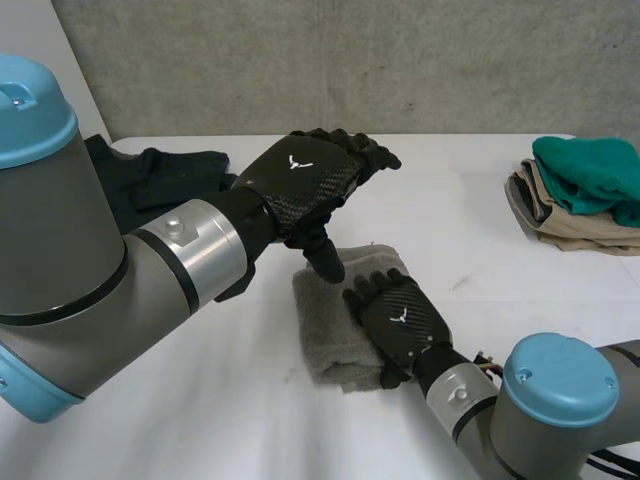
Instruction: Fold the laundry.
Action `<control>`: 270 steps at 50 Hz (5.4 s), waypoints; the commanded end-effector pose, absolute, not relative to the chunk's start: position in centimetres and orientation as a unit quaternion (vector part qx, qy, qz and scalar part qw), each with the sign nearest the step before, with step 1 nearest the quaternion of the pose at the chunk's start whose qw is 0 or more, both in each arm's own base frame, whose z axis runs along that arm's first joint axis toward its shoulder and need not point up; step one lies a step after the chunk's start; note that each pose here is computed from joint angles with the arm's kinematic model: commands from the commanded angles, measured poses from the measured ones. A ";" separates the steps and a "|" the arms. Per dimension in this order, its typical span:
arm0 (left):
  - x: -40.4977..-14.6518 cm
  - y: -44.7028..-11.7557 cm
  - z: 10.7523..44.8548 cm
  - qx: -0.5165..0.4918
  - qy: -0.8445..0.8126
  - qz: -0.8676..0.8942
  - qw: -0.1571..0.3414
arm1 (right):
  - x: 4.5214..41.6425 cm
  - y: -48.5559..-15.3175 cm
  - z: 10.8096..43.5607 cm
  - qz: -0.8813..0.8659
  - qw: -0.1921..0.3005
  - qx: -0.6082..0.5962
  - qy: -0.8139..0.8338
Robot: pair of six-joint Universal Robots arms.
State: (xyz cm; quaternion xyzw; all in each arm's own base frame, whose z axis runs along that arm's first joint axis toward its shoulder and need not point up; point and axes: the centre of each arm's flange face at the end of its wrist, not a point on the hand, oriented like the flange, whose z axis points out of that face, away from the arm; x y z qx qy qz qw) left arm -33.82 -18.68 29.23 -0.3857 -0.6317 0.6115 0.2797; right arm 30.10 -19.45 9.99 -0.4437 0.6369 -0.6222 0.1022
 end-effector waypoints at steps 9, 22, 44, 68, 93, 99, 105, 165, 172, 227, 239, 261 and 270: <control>-33.7 -18.6 29.1 -0.385 -0.634 0.609 0.281 | 31.8 -21.6 10.2 -0.643 0.107 -0.444 0.615; -33.7 -18.6 29.2 -0.384 -0.634 0.610 0.282 | 33.1 -24.0 11.1 -0.665 0.104 -0.430 0.602; -33.6 -18.7 29.1 -0.382 -0.635 0.610 0.281 | 33.5 -28.1 12.2 -0.693 0.086 -0.411 0.585; -33.3 -19.2 29.5 -0.376 -0.634 0.616 0.276 | 21.3 -47.1 27.7 -0.866 0.041 -0.299 0.399; -33.5 -19.4 28.7 -0.378 -0.642 0.607 0.276 | 3.4 -54.6 13.6 -0.821 0.017 -0.292 0.489; -33.5 -19.5 28.3 -0.377 -0.646 0.605 0.274 | 2.3 -53.7 11.8 -0.805 0.030 -0.310 0.505; -33.6 -19.5 28.3 -0.377 -0.646 0.605 0.274 | 1.6 -53.3 11.4 -0.798 0.033 -0.308 0.517; -13.0 -47.5 15.6 -0.221 -0.699 0.678 -0.057 | 25.1 -25.4 18.6 -0.667 0.103 -0.416 0.610; -12.2 -49.5 10.3 -0.247 -0.697 0.666 -0.093 | 24.4 -25.1 17.2 -0.647 0.086 -0.418 0.632; -28.6 -23.3 23.9 -0.327 -0.656 0.653 0.190 | 22.6 -26.9 19.0 -0.665 0.041 -0.375 0.644; -24.0 -22.6 21.2 -0.282 -0.766 0.564 0.124 | 24.9 -23.6 19.3 -0.621 0.084 -0.416 0.659; -20.8 -27.8 15.3 -0.231 -0.810 0.538 0.023 | 25.0 -23.3 18.0 -0.604 0.088 -0.423 0.669; -20.2 -29.3 14.6 -0.253 -0.804 0.538 -0.005 | 25.0 -23.4 17.6 -0.600 0.088 -0.425 0.672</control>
